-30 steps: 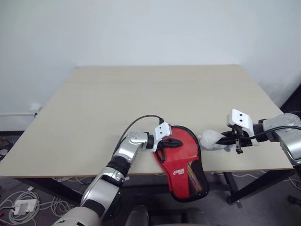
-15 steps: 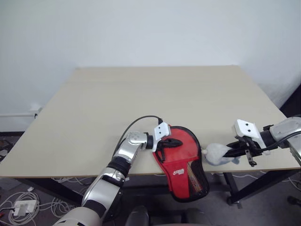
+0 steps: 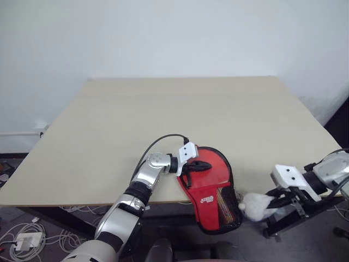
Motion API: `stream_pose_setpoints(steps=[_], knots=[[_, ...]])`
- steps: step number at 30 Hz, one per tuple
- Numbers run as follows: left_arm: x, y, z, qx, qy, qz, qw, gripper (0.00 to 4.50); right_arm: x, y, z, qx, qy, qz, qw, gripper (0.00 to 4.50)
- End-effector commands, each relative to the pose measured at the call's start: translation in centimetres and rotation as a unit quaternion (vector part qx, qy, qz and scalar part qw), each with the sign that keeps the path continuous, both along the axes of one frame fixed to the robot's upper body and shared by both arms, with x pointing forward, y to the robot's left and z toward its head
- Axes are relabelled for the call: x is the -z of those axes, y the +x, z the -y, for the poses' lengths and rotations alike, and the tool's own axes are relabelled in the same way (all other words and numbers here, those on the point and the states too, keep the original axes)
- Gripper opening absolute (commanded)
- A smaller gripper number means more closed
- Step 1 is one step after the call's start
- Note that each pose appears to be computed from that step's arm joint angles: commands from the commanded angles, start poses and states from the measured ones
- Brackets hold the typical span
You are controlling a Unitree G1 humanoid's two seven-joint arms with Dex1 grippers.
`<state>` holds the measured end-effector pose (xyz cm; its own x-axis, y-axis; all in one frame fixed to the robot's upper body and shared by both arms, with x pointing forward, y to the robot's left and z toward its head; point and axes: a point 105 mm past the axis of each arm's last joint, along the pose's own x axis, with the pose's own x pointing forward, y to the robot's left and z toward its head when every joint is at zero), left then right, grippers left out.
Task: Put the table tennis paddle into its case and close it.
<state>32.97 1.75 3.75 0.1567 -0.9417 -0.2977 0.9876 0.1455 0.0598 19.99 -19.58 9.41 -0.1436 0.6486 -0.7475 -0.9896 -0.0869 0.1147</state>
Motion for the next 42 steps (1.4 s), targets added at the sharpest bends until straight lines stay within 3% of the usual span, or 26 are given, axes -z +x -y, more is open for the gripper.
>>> stream_pose_setpoints(steps=[1, 14, 20, 26, 35, 42], knots=[[2.7, -0.7, -1.5, -0.011, 0.043, -0.04, 0.998, 0.0, -0.9, -1.0, -0.4, -0.028, 0.002, 0.006, 1.0, 0.15], [2.4, -0.4, -1.5, -0.009, 0.045, -0.035, 0.998, 0.0, -1.4, -5.2, -2.9, -0.07, 0.044, -0.027, 0.996, 0.15], [2.2, -0.2, -1.5, -0.012, 0.045, -0.034, 0.998, 0.0, -2.6, -5.9, -5.5, -0.057, 0.1, -0.035, 0.993, 0.15], [2.2, 0.0, -1.6, -0.012, 0.048, -0.033, 0.998, 0.0, -2.9, -5.9, -6.4, -0.043, 0.112, -0.041, 0.992, 0.15], [2.2, 0.2, -1.8, -0.015, 0.05, -0.031, 0.998, 0.0, -2.8, -3.1, -4.5, -0.009, 0.081, -0.006, 0.997, 3.21], [1.5, 0.6, -2.8, -0.032, 0.035, -0.029, 0.998, 0.0, -5.1, 3.5, -3.1, 0.062, 0.093, 0.089, 0.99, 3.21]])
